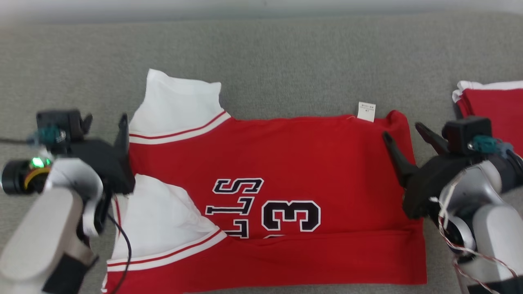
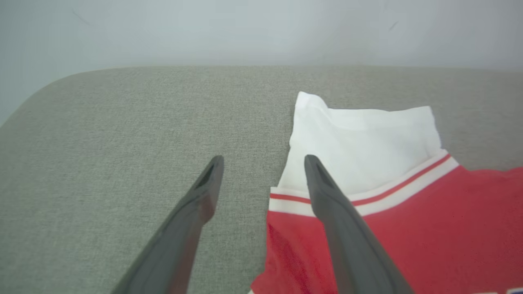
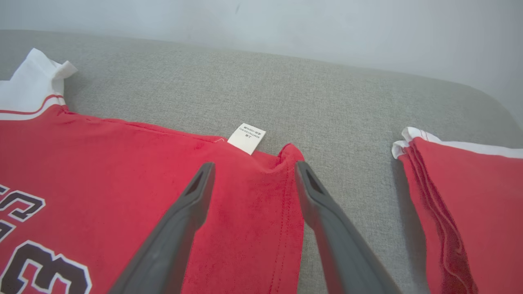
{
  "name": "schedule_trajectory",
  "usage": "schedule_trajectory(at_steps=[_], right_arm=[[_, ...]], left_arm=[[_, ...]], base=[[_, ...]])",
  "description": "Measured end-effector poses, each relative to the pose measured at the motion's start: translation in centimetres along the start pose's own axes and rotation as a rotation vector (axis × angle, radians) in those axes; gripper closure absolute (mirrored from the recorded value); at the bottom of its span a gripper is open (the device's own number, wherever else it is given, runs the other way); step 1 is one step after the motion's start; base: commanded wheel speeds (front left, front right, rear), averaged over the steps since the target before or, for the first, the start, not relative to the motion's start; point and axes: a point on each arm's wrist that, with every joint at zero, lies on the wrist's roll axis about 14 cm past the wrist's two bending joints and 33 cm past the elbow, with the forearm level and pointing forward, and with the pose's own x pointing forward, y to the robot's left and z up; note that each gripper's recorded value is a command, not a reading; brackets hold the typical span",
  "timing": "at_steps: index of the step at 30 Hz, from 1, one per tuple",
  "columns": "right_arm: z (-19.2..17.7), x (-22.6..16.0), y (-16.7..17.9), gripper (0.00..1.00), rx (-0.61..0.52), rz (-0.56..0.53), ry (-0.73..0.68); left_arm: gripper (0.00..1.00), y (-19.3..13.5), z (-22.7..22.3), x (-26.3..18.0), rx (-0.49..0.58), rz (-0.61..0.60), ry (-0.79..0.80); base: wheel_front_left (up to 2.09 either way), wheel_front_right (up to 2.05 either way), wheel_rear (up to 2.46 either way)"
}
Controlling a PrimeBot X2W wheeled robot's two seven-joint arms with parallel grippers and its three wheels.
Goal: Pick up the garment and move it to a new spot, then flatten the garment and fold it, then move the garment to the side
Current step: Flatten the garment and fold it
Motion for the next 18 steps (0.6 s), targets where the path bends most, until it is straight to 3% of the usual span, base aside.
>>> schedule_trajectory(at_steps=[7,18], right_arm=[[0.2,4.4,0.6,0.00,-0.041,0.045,-0.001],[-3.7,5.3,-2.9,0.00,-0.027,-0.030,0.087]], left_arm=[[0.00,-0.8,0.2,7.5,0.073,-0.043,0.067],[0.00,-1.8,-3.4,13.1,0.105,-0.080,0.169]], base=[[0.00,0.00,0.00],[0.00,0.00,0.00]])
